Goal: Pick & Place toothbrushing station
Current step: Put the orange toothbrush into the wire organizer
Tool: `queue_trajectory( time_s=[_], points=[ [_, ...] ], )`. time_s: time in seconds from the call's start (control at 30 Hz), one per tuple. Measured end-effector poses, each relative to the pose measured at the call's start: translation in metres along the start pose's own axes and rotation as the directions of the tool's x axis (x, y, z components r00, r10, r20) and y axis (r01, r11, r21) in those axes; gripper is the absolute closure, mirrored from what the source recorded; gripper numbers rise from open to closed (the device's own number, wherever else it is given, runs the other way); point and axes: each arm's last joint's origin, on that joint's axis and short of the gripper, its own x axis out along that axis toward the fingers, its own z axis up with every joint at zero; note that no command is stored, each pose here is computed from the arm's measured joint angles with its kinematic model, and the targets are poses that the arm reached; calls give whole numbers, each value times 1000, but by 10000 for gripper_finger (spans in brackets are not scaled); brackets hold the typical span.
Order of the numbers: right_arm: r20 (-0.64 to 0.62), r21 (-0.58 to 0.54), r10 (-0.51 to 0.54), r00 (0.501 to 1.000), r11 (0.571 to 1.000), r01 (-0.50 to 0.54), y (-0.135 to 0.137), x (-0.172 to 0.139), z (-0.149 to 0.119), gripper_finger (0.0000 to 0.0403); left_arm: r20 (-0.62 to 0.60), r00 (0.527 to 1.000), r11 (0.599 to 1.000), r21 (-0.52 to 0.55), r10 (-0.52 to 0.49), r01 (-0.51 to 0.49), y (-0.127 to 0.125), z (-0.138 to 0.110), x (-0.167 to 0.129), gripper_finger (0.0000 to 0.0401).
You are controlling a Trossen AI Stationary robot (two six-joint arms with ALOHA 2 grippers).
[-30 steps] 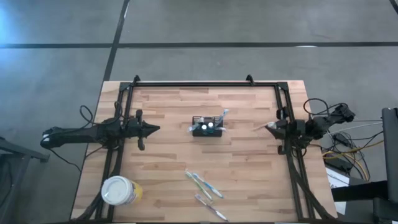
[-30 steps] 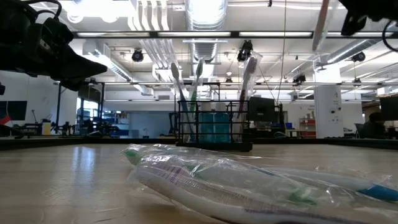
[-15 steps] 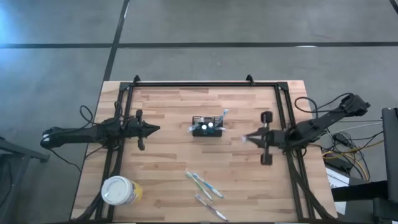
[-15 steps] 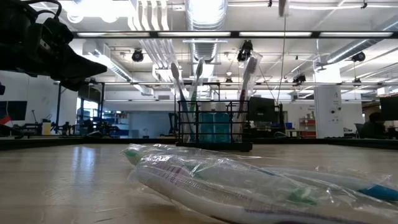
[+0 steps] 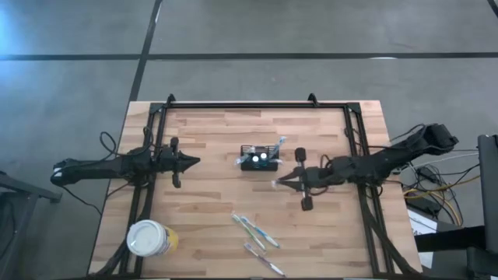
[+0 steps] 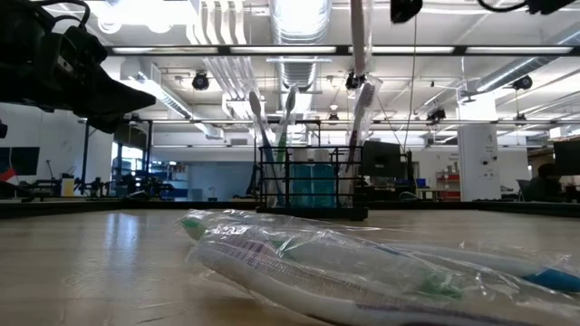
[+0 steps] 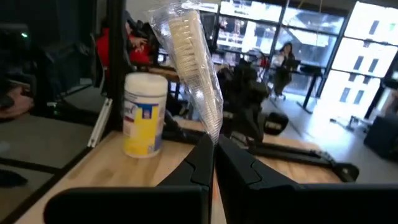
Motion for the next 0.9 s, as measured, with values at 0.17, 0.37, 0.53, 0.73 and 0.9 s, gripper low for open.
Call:
queue_trajectory(
  time_s=[0.17, 0.37, 0.53, 0.73, 0.9],
  points=[
    [-20, 11, -8, 1000, 1000, 8, -6, 12, -25, 394, -1, 1000, 1000, 1, -1, 1, 0, 0, 0, 398],
    [-10, 13, -95, 995, 995, 95, -20, 10, -56, 394, -2, 1000, 1000, 0, -1, 1, 0, 0, 0, 398],
    [-4, 37, -175, 985, 984, 175, -36, 3, -79, 394, -4, 1000, 1000, 0, -2, 2, 0, -1, 0, 398],
    [-7, -13, -275, 961, 961, 275, -52, 0, -87, 394, -9, 1000, 1000, 2, -1, 1, 0, -1, 0, 398],
    [26, -47, -301, 953, 952, 302, -58, -2, -80, 394, -11, 1000, 1000, 3, -1, 1, 0, -1, 0, 398]
  ],
)
